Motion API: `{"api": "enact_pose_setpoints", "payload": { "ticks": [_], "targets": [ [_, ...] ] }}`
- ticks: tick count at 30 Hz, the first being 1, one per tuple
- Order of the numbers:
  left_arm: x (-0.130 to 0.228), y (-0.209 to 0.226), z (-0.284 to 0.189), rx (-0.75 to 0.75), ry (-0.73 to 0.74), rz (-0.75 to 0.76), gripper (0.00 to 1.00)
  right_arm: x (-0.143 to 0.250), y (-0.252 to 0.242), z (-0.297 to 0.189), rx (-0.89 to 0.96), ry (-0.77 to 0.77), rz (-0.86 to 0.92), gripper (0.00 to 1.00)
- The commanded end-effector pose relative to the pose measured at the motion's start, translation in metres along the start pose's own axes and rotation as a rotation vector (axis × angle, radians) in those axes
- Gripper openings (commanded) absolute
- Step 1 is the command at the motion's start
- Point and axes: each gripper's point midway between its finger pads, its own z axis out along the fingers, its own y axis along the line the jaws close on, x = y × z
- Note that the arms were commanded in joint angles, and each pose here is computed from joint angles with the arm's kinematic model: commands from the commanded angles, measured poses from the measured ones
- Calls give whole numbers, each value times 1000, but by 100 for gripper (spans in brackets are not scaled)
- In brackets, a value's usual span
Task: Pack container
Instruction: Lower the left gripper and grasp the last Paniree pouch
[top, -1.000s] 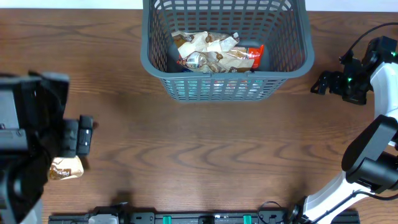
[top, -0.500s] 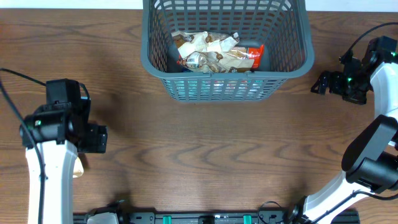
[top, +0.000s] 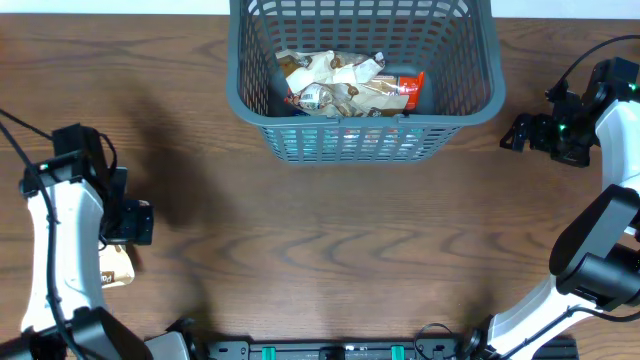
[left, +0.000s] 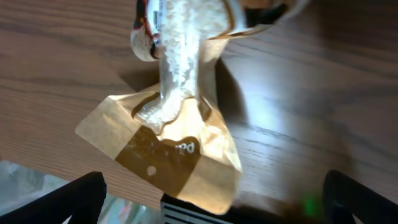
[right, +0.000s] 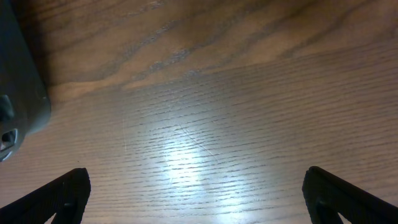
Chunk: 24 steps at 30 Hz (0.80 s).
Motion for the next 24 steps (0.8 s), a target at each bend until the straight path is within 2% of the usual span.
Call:
{"api": "enact_pose_setpoints", "payload": {
  "ticks": [1, 13, 24],
  "targets": [
    [-2, 3, 8, 21, 9, 19, 98, -1, 3, 1, -2, -3, -19, 99],
    [-38, 1, 37, 57, -43, 148, 99, 2, -3, 1, 31, 13, -15, 99],
    [-45, -8, 77, 93, 37, 198, 98, 3, -3, 1, 30, 15, -15, 99]
  ]
}}
